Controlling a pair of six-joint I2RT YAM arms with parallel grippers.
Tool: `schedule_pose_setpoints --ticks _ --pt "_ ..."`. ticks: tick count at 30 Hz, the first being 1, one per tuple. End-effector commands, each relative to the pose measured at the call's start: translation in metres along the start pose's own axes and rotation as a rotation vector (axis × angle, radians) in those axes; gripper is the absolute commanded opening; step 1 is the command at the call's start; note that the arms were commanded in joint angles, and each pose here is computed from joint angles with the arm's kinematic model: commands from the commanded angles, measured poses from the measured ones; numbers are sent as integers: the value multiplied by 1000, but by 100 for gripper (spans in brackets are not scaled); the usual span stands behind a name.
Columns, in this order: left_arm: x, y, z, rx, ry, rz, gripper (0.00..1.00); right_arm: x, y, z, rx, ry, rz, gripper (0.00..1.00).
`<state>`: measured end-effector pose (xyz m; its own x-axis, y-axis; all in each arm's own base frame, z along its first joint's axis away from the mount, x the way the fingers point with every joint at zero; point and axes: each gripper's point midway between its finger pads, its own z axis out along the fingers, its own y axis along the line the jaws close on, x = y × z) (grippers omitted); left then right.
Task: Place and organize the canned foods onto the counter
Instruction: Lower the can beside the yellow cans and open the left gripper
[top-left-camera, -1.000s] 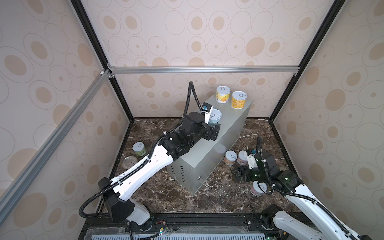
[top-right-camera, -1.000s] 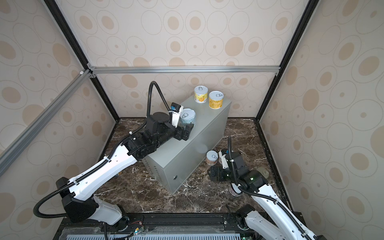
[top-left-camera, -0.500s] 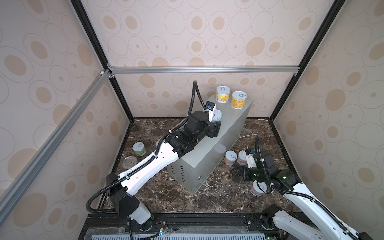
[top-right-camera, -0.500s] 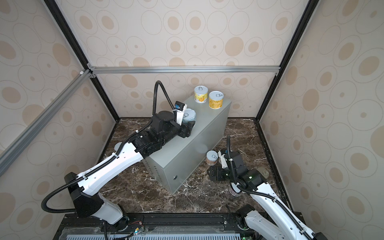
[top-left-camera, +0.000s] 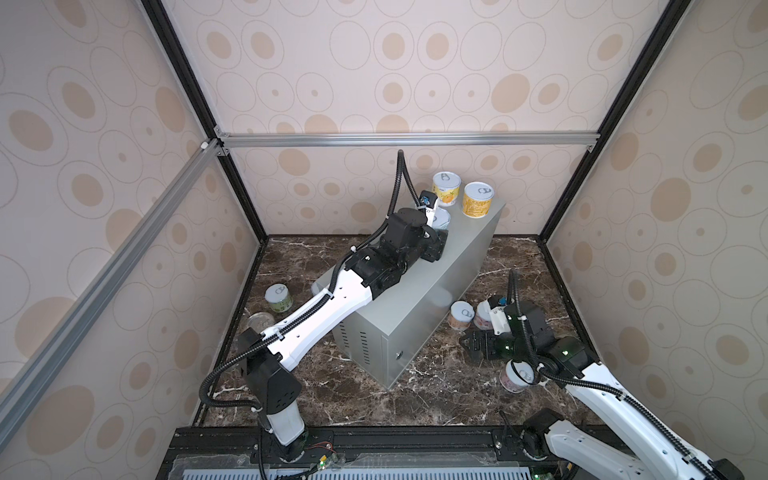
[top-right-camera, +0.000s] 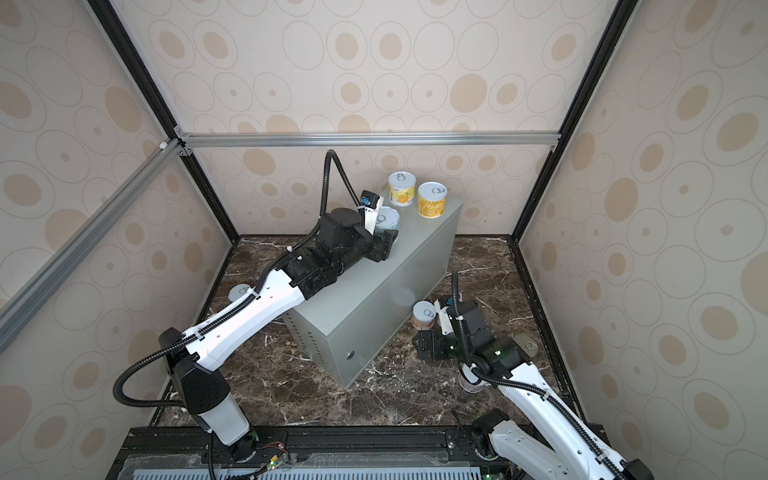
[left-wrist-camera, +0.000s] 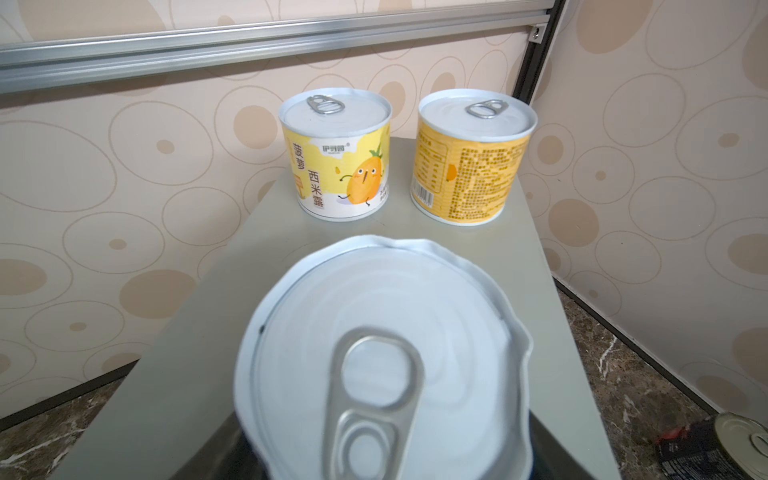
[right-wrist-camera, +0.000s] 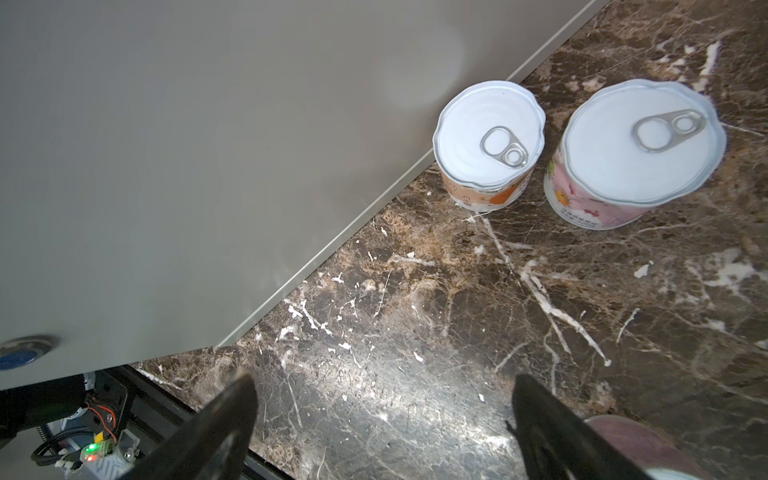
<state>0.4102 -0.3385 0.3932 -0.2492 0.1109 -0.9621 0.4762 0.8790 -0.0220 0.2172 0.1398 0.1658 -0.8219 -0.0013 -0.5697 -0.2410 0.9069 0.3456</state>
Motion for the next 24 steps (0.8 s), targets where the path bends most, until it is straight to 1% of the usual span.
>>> schedule_pose_setpoints --ticks 1,14,20,24 --pt "-19 15 8 -17 -28 10 67 1 -2 6 11 5 -24 98" --pt "-20 36 60 -19 19 -6 67 3 -1 22 -4 28 -26 98" --pt "-20 36 69 -15 26 -6 67 2 -1 24 -2 31 -32 98" --pt "-18 35 72 -11 28 -10 71 2 -1 24 -2 31 -32 98"
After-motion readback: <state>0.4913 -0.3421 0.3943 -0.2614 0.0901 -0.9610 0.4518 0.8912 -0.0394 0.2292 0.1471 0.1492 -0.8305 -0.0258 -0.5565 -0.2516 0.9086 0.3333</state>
